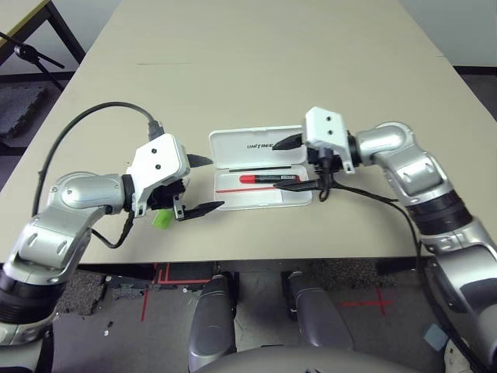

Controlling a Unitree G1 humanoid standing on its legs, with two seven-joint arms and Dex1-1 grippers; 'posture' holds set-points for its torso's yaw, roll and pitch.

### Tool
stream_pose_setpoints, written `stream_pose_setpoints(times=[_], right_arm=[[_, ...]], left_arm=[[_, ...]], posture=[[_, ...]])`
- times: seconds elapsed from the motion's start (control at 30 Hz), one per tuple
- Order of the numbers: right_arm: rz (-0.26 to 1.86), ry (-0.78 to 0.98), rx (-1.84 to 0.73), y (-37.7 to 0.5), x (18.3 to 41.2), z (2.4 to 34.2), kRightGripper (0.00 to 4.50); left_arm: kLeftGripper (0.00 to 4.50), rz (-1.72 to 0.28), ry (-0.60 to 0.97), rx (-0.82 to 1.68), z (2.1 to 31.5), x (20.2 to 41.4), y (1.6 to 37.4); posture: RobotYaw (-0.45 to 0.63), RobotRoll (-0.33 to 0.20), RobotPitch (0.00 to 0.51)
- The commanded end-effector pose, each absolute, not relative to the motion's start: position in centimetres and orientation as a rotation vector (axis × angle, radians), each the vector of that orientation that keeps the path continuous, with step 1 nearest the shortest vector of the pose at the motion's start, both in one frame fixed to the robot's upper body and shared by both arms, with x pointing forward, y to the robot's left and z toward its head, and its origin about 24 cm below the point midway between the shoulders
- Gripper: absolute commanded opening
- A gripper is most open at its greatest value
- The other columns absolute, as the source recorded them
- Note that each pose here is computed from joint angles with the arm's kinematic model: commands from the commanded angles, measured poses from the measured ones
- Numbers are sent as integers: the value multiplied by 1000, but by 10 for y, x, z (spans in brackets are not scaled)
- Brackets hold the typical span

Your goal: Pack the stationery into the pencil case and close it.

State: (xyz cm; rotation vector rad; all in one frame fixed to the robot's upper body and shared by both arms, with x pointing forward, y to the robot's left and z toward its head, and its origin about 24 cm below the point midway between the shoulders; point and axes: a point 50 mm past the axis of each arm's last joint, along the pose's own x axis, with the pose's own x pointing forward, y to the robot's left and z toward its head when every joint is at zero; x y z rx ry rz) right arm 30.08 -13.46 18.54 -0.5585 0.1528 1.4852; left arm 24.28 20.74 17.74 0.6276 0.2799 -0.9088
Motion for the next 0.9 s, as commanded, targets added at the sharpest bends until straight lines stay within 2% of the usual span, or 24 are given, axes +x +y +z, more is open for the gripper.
stream_pose_setpoints(times=[0.03,0.2,0.57,0.9], right_arm=[[1557,153,-507,-143,288,193,4469],[1597,165,-473,-148,280,195,4469],[1622,153,-473,-140,280,190,4469],[1630,156,-484,-139,279,188,4469]], left_arm=[[4500,-807,352,627,178,239,215],[4500,-701,413,590,174,235,220],[4500,-503,526,485,161,227,225],[4500,-372,606,393,141,231,228]], posture=[[8,0,202],[27,0,208],[62,0,208],[57,0,214]])
